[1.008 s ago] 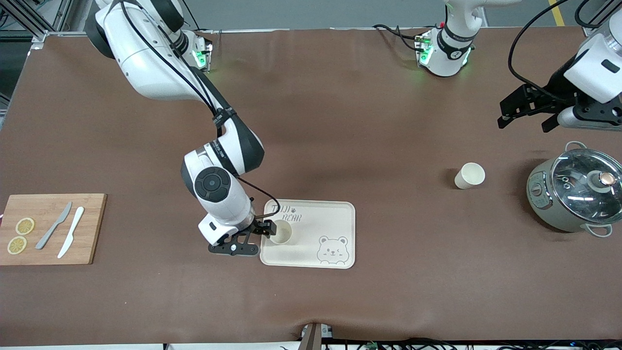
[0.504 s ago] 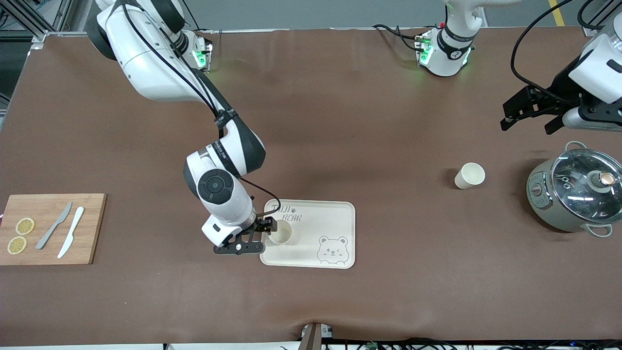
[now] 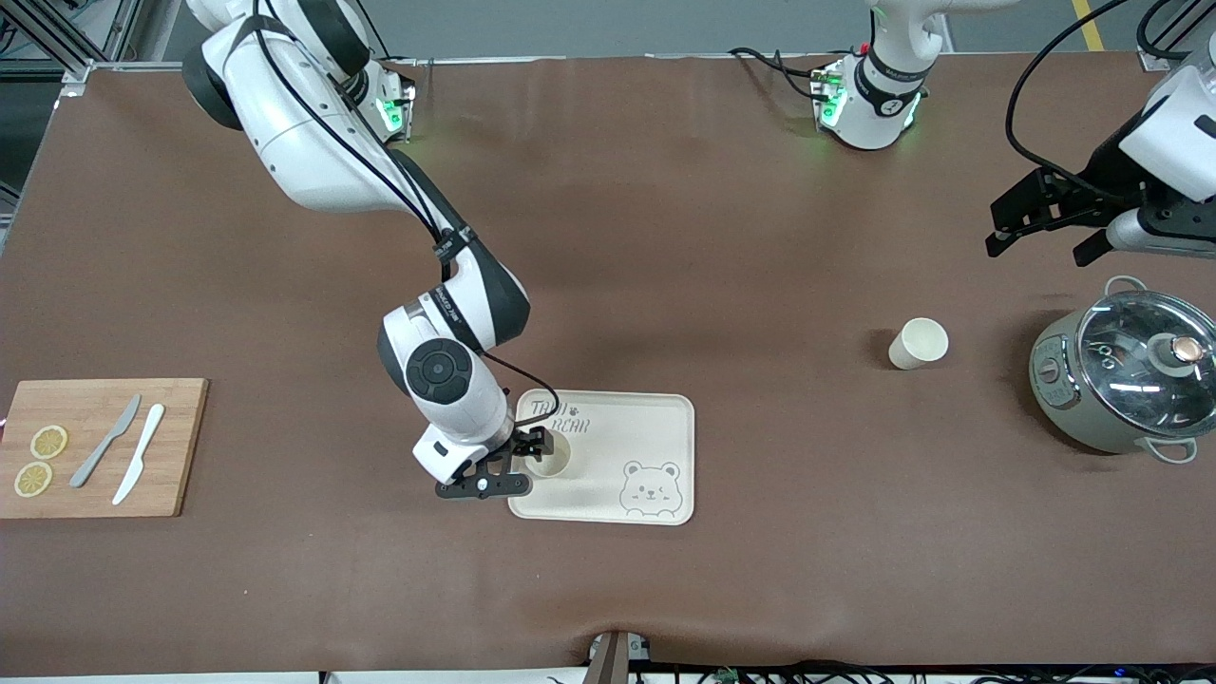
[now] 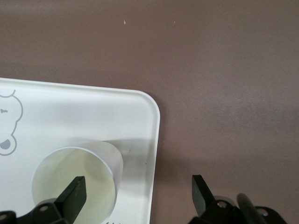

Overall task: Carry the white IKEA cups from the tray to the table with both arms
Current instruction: 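Lower the right gripper around the white cup and close it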

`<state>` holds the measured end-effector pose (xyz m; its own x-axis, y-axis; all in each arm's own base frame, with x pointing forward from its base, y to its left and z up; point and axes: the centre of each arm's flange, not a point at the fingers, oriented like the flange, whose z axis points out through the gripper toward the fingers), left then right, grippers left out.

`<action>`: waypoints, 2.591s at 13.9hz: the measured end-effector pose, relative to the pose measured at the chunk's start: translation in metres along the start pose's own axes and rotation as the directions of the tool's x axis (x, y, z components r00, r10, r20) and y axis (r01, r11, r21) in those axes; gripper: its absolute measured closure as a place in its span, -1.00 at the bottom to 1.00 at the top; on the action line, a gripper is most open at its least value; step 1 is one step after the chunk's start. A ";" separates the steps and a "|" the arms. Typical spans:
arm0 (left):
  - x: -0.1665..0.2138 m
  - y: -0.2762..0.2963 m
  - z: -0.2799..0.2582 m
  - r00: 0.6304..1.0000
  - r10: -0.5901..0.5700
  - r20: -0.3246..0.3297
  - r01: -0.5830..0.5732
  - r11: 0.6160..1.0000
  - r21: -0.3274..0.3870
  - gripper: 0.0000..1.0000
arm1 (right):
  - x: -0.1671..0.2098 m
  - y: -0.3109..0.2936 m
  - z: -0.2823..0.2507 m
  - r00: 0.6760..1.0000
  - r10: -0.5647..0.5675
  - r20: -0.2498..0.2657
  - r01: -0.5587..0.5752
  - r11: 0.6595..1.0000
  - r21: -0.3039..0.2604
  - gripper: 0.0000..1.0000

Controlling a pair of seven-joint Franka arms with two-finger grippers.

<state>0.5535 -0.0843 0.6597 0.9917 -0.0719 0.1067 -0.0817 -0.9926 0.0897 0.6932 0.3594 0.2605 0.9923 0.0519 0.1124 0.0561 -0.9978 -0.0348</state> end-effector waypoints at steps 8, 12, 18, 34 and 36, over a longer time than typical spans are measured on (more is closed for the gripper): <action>0.001 -0.001 0.000 0.999 0.040 -0.008 -0.040 0.999 0.016 -1.00 | -0.002 0.001 0.010 1.000 -0.001 0.012 0.001 1.000 -0.005 -1.00; 0.001 -0.001 -0.001 0.999 0.040 -0.012 -0.040 0.999 0.016 -1.00 | -0.004 0.001 0.016 1.000 -0.002 0.020 0.002 1.000 -0.007 -1.00; 0.001 0.000 -0.001 0.999 0.042 -0.013 -0.042 0.999 0.016 -1.00 | -0.009 -0.005 0.027 0.999 -0.013 0.034 0.013 1.000 -0.011 -1.00; 0.002 0.001 0.001 0.999 0.043 -0.011 -0.043 0.999 0.015 -1.00 | -0.012 -0.009 0.033 0.999 -0.018 0.039 0.018 1.000 -0.014 -0.46; 0.003 0.001 0.002 0.999 0.044 -0.010 -0.044 0.999 0.015 -1.00 | -0.012 -0.009 0.033 0.999 -0.018 0.039 0.018 1.000 -0.014 -0.30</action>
<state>0.5563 -0.0858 0.6583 0.9861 -0.1144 0.1207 -0.1234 -0.9899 0.0699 0.6846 0.3687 0.2269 0.9947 0.0712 0.0744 0.0728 -0.9972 -0.0191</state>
